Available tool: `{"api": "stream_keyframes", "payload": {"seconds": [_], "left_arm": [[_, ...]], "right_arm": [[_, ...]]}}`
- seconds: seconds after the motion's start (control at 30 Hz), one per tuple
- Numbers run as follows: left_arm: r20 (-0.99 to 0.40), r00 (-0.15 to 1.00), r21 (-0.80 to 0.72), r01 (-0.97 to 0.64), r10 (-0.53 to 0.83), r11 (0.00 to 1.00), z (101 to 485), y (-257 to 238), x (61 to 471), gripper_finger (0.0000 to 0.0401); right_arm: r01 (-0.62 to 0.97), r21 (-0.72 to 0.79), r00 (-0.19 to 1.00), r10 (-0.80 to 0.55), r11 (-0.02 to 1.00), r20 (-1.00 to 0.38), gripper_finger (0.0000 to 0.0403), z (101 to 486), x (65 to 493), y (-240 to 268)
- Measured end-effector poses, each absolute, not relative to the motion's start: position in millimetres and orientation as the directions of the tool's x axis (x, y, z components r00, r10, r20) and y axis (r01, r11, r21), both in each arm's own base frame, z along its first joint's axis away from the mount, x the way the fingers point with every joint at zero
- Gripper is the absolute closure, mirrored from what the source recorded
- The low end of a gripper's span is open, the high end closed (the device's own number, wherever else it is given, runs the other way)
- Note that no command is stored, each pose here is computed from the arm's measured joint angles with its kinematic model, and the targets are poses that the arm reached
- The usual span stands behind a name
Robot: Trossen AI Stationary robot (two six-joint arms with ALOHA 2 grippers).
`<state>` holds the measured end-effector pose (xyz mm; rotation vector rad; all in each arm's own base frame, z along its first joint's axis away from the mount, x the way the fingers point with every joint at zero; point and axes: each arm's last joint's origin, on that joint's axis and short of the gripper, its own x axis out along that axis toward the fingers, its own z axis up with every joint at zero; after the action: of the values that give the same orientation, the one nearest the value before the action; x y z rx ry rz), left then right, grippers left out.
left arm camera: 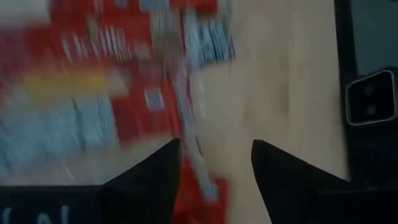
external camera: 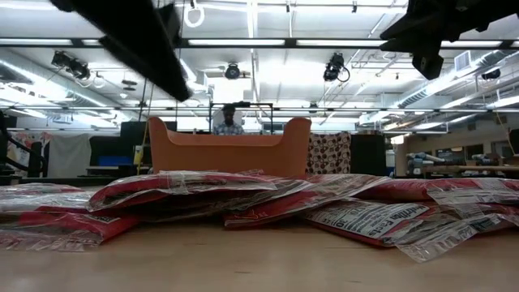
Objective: Sort popcorn bags into baskets
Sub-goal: Put the red popcorn bag into the orange bin
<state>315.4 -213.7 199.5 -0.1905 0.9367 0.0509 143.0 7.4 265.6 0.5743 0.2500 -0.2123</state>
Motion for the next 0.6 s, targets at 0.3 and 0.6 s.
{"api": "stream_keyframes", "payload": {"seconds": [0.3, 0.6], "left_arm": [[-0.91, 0.388, -0.253, -0.238, -0.147, 0.938, 203.9, -192.2, 307.1, 0.0218], [-0.923, 0.348, -0.308, -0.424, -0.161, 0.852, 214.8, -180.1, 302.1, 0.0261]], "right_arm": [[0.321, 0.558, 0.94, -0.186, 0.765, -0.286, 0.0315, 265.8, 142.7, 5.6], [0.267, 0.514, 0.944, -0.115, 0.815, -0.309, 0.0315, 264.0, 142.2, 7.6]]}}
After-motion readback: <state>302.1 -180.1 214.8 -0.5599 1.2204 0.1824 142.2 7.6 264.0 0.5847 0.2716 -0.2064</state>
